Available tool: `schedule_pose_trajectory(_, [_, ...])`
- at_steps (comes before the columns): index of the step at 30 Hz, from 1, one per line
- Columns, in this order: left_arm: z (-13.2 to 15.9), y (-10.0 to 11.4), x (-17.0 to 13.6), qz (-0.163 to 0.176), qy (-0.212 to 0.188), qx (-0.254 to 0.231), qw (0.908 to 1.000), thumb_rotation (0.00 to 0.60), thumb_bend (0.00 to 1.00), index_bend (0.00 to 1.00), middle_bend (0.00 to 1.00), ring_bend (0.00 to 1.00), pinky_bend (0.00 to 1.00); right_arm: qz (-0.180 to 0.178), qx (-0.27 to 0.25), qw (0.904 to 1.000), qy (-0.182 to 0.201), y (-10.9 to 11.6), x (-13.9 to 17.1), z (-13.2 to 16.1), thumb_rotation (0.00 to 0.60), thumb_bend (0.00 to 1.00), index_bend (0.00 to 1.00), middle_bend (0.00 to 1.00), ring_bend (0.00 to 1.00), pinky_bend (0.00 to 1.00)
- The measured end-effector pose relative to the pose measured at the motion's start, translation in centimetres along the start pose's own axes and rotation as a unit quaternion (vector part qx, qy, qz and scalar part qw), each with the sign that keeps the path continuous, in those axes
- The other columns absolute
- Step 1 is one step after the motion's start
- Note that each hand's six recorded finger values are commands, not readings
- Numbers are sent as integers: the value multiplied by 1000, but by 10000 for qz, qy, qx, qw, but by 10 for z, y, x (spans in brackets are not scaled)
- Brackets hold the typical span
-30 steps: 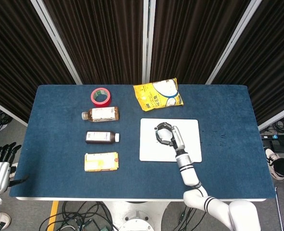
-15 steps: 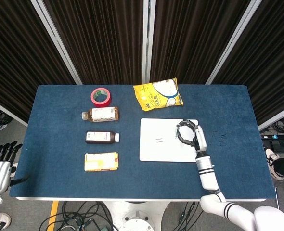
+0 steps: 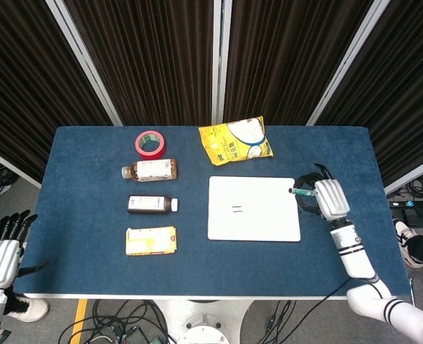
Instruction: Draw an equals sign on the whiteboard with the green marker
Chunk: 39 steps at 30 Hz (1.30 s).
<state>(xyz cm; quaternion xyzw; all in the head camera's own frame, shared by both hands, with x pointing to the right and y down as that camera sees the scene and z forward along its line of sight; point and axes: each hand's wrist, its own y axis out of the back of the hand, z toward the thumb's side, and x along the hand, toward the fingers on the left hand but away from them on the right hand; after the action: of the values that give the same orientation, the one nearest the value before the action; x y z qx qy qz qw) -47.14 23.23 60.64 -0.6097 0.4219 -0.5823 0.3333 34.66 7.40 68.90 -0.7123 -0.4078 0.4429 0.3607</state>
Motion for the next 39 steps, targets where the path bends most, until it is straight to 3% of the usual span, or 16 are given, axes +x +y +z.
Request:
schedule_pose_trajectory(3, [2,0,-1,-28,-3,-2,10000,600,60,115,40,0,0,287,1393,9897,148,3,4,-10,600,629,642,557,321,15])
schedule_pose_trajectory(6, [3,-1,-2,-79,13,3,10000,600,60,115,40,0,0,652,2625,9622,325,-1,9,-22,600,624,643,544,300,0])
schedule_pose_trajectory(8, [4,-1,-2,-101,16,8,9999,600,60,115,40,0,0,957,3264,9395,403,-8,12,-33,600,622,638,536,290,0])
schedule_pose_trajectory(11, [6,-1,-2,-109,3,26,9999,600,60,115,40,0,0,1198,3668,9218,380,-15,13,-47,600,621,633,529,285,0])
schedule_pose_trajectory(21, [7,-1,2,-136,4,55,9999,600,60,115,40,0,0,1300,3456,9291,206,-44,0,-51,600,620,568,479,251,0])
schedule_pose_trajectory(25, [6,-1,2,-133,17,50,9999,600,60,115,39,0,0,1374,3392,9305,164,-55,-6,-52,600,617,450,439,204,0])
schedule_pose_trajectory(30, [5,-1,2,-132,42,39,9999,600,59,115,40,0,0,1561,3398,9274,100,-65,-5,-55,600,591,199,279,69,0])
schedule_pose_trajectory(33, [4,0,2,-108,39,37,9999,600,59,115,40,0,0,1585,3273,9315,30,-63,-1,-57,600,592,106,209,9,0])
schedule_pose_trajectory(39, [3,2,1,-68,44,50,10000,600,59,115,40,0,0,1183,2985,9470,-73,-36,17,-59,600,592,79,189,0,0])
